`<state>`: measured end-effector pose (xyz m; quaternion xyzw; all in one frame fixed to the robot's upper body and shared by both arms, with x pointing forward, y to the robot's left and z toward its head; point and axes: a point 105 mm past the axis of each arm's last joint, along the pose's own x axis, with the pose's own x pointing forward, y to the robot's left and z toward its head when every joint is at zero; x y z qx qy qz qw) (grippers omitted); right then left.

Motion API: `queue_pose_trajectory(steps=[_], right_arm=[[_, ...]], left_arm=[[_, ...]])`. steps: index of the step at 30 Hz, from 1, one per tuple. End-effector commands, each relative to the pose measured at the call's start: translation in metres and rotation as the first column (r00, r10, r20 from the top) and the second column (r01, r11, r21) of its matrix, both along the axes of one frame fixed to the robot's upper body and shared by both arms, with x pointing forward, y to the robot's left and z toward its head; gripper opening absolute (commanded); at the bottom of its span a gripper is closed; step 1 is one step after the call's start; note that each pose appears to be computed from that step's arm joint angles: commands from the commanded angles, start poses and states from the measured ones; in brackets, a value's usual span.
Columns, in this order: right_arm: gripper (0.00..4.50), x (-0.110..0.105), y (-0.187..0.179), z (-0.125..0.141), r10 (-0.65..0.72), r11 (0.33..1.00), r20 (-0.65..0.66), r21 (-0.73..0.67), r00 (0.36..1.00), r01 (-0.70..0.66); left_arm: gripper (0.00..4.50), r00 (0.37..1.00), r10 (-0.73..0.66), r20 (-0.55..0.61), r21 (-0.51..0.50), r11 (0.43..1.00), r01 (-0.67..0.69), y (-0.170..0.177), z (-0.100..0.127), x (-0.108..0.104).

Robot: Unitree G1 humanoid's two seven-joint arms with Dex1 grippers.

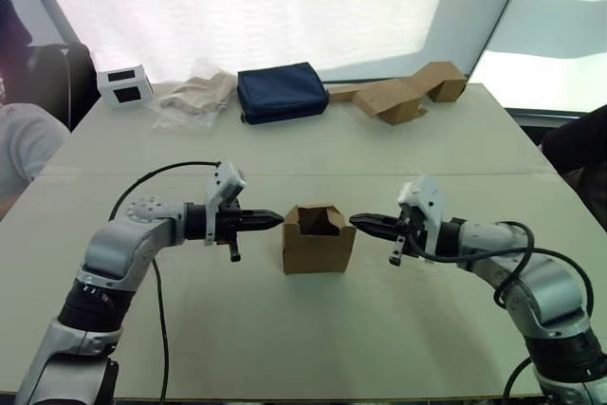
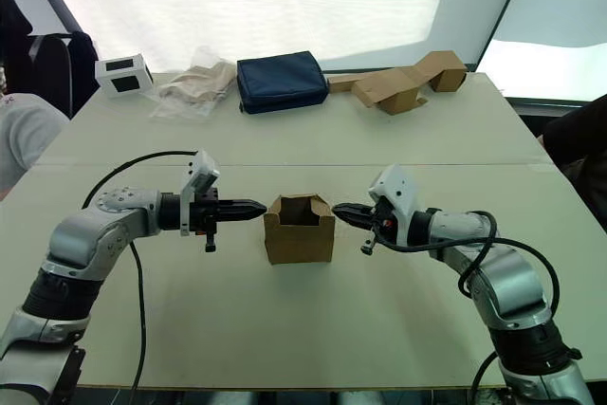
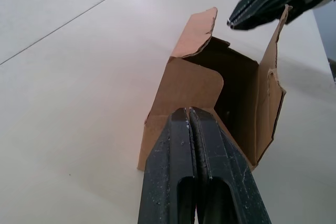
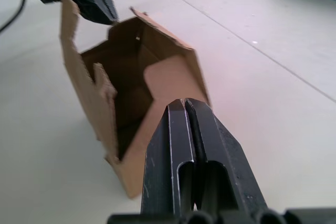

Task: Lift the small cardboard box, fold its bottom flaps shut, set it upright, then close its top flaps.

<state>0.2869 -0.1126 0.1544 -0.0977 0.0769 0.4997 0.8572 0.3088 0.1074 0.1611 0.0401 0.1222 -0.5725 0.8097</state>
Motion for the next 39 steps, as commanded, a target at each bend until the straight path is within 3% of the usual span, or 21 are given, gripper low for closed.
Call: queue_pose_trajectory(steps=[1, 11, 17, 20, 23, 29, 33, 35, 39], right_arm=[[0.0, -0.002, 0.01, 0.009, 0.034, 0.999, 0.039, 0.016, 0.999, -0.034], [0.0, 0.005, 0.018, -0.01, 0.053, 0.997, 0.021, -0.049, 0.998, -0.052], [0.0, 0.009, 0.02, -0.004, 0.047, 0.999, 0.025, -0.015, 0.999, -0.046], [0.0, 0.01, 0.02, -0.001, 0.048, 0.999, 0.029, -0.009, 0.998, -0.047], [0.0, 0.012, 0.016, 0.011, 0.03, 0.999, 0.048, 0.039, 0.998, -0.032], [0.0, 0.005, 0.0, 0.043, -0.003, 0.988, 0.073, 0.155, 0.997, -0.009], [0.0, 0.004, -0.01, 0.066, -0.067, 0.985, 0.152, 0.171, 0.986, 0.04], [0.0, -0.004, -0.007, 0.078, -0.056, 0.986, 0.185, 0.162, 0.981, 0.026], [0.0, -0.047, 0.026, 0.069, 0.165, 0.983, 0.124, 0.065, 0.979, -0.174]], left_arm=[[0.03, 0.998, -0.026, 0.063, 0.016, 1.0, 0.026, -0.009, 0.006, -0.002], [0.03, 0.993, -0.064, 0.097, 0.101, 0.993, 0.054, -0.018, -0.014, 0.0], [0.03, 0.993, -0.047, 0.109, 0.09, 0.995, 0.038, -0.018, -0.013, 0.005], [0.03, 0.994, -0.031, 0.104, 0.035, 0.999, 0.028, -0.019, -0.004, 0.007], [0.03, 0.997, -0.013, 0.07, -0.056, 0.998, 0.017, -0.013, 0.011, 0.008], [0.03, 0.993, 0.098, 0.063, -0.143, 0.986, -0.088, 0.013, 0.031, 0.026], [0.03, 0.989, 0.119, 0.091, -0.08, 0.99, -0.112, 0.027, 0.023, 0.037], [0.03, 0.99, 0.12, 0.077, -0.061, 0.991, -0.116, 0.029, 0.016, 0.047], [0.03, 0.999, 0.047, 0.006, -0.002, 0.999, -0.047, 0.021, -0.012, 0.06]])
